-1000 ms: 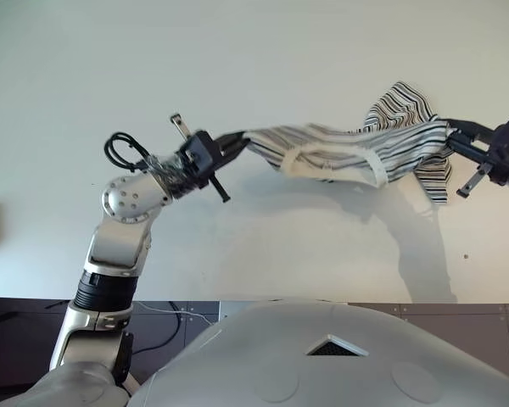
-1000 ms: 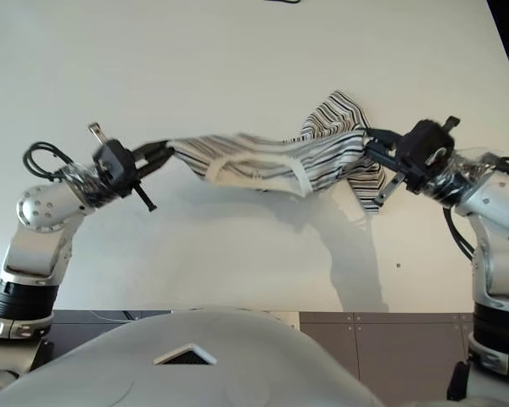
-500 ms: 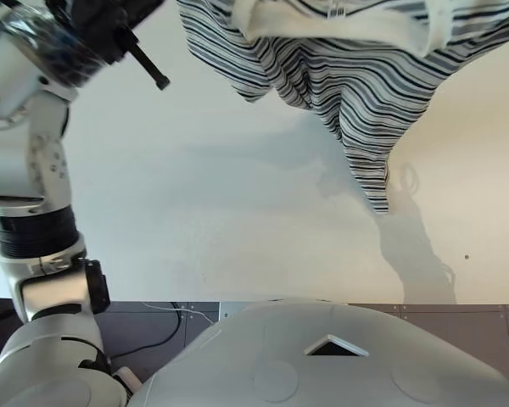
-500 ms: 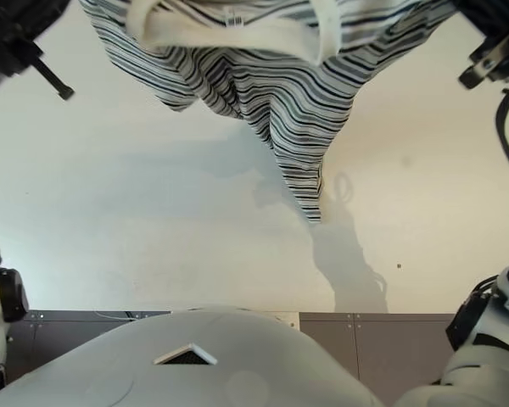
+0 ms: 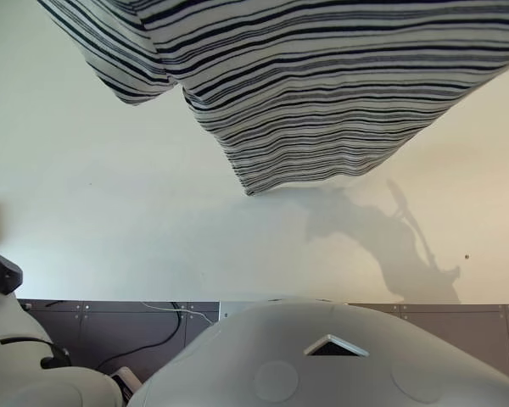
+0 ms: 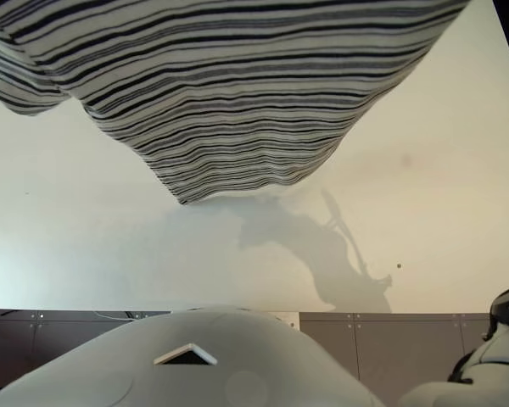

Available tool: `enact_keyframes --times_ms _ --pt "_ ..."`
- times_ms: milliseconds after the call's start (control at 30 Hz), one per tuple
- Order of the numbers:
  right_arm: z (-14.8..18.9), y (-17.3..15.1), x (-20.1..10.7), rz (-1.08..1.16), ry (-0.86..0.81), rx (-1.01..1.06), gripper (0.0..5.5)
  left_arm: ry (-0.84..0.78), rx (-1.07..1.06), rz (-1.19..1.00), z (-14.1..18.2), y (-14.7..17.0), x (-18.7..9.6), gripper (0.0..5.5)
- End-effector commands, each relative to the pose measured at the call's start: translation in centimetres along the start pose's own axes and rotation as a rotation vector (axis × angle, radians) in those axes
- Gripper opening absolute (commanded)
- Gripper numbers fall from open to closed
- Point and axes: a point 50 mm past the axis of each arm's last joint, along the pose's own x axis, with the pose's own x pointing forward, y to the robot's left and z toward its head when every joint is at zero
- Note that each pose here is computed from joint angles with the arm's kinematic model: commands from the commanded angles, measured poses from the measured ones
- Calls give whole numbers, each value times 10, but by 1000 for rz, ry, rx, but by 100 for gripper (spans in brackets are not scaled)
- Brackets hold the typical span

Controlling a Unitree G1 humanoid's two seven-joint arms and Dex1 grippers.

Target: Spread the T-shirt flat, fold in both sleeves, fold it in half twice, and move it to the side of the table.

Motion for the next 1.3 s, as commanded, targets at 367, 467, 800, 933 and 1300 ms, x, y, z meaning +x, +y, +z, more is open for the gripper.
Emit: enact_keyframes --times_ms 367,467,800,933,1300 --pt "19 30 -11 -6 32 27 10 41 -103 -24 26 -21 -18 13" --pt "15 29 -9 0 45 39 10 53 -114 -24 20 -23 -18 13" --pt "-2 33 -8 7 100 42 10 68 -132 -42 9 -24 -17 13" --pt "-25 19 3 -10 142 49 10 86 -134 -58 -8 -18 -7 13" --pt "-105 -60 65 -19 347 31 10 202 -180 87 -110 54 57 13"
